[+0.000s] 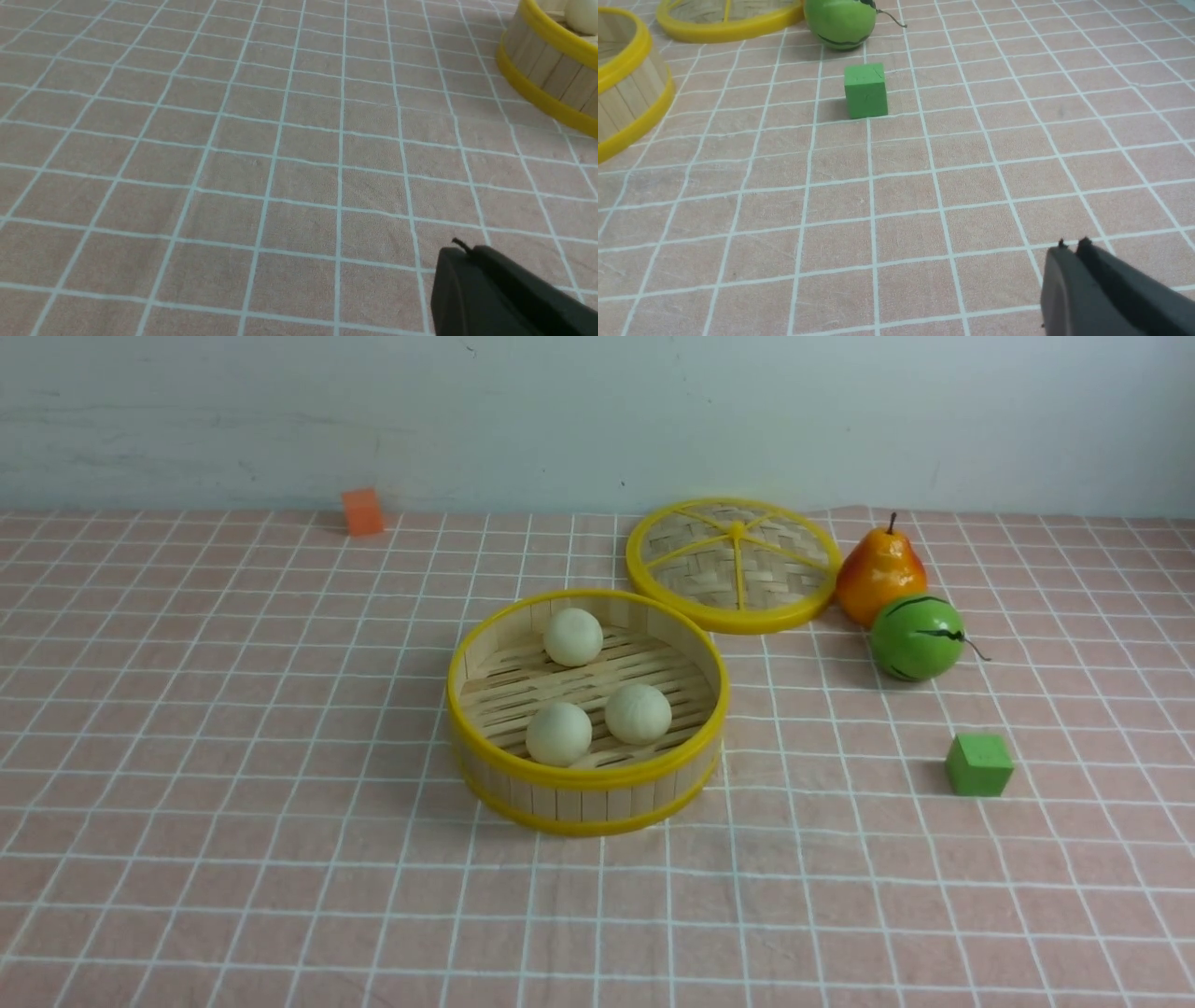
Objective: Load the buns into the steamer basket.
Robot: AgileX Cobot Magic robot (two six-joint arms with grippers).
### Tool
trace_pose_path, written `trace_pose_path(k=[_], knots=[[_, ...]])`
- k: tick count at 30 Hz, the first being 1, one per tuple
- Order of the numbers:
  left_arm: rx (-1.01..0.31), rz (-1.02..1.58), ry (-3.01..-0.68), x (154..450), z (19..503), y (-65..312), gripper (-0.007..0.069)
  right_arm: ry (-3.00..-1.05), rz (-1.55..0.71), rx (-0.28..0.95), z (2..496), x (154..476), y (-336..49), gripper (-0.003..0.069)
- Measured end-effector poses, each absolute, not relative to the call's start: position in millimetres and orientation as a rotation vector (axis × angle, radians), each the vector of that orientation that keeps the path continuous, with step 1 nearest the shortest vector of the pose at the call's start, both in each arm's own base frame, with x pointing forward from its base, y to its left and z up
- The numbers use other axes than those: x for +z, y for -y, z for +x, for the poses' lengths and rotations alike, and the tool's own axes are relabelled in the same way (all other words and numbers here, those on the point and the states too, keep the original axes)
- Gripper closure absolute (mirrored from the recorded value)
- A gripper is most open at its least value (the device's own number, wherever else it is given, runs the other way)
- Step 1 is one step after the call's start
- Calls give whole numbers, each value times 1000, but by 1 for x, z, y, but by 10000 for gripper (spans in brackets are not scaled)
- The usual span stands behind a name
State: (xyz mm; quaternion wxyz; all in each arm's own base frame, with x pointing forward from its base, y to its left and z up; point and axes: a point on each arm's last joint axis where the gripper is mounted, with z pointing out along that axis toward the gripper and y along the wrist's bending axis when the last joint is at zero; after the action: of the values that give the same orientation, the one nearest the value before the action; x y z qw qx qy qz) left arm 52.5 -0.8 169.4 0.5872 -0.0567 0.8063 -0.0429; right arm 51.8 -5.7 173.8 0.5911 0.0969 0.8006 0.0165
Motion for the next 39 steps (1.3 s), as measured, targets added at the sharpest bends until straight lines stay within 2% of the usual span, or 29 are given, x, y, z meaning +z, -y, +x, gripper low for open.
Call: trace_pose_path(k=[39], knots=[[-92, -120, -1880, 169, 53, 1, 638, -1863, 226, 38, 52, 174, 6, 579]])
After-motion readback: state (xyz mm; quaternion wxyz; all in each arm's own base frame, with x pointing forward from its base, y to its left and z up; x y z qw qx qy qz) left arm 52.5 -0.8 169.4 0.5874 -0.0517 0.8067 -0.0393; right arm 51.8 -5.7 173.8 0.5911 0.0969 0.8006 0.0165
